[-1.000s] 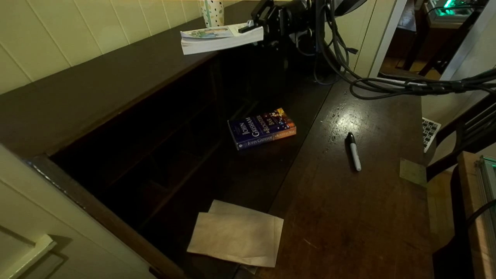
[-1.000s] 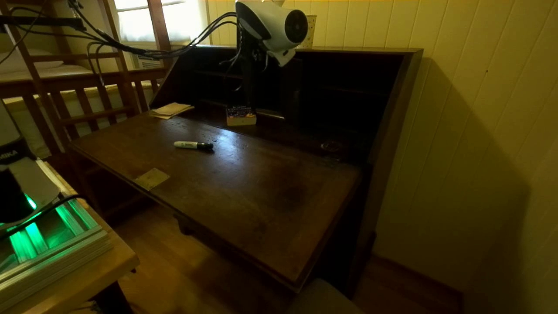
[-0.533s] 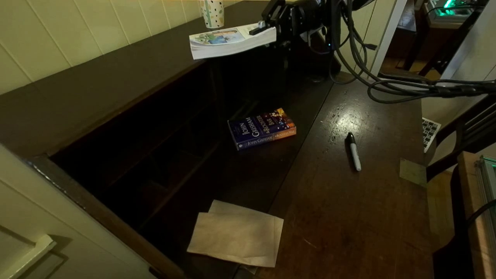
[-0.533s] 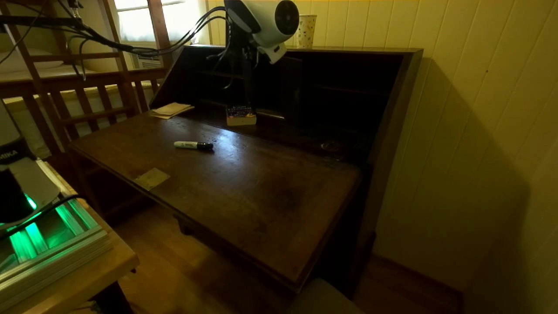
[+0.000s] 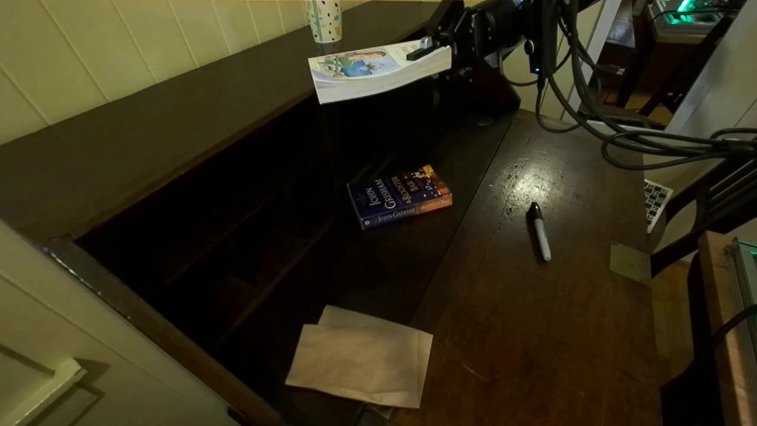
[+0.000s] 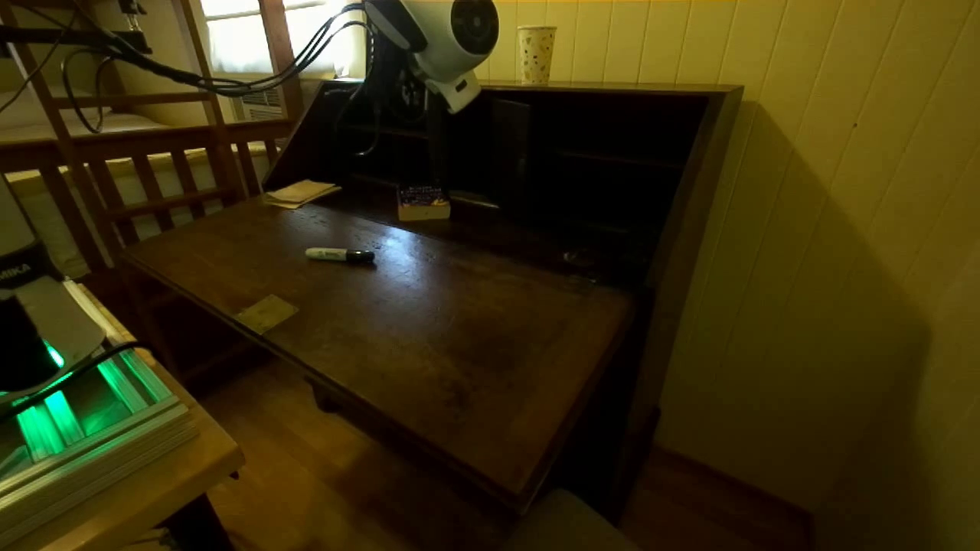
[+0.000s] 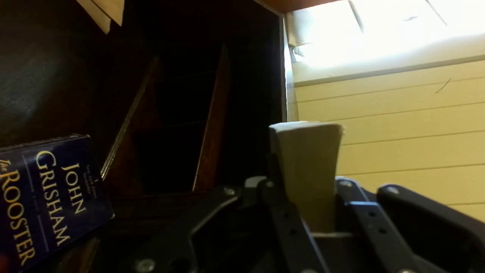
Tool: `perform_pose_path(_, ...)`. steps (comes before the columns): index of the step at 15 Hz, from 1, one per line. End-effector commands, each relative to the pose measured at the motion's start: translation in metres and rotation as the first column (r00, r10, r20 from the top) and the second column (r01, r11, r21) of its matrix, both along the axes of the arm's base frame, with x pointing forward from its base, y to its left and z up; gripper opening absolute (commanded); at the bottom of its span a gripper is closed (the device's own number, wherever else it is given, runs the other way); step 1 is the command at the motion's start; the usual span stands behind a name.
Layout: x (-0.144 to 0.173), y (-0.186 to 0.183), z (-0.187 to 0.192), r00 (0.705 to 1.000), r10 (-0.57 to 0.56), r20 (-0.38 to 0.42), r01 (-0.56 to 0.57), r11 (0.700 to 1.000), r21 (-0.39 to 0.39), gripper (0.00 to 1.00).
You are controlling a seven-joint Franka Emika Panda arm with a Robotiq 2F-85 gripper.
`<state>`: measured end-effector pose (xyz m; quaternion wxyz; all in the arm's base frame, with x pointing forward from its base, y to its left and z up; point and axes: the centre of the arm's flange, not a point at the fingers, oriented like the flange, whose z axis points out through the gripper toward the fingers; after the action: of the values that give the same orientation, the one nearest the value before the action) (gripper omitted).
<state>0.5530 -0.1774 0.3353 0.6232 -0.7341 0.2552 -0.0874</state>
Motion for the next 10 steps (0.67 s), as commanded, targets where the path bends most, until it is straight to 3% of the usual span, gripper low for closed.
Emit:
perform_pose_path(1,-0.0279,0.0082,0.0081,0.999,-0.003,-0.036,0.002,1.000,-0.031,0.06)
perform_pose_path(10,-0.0234,0.0104,0.0090,0.998,-0.003,-0.061,-0.001,0.998,-0.059,0.06)
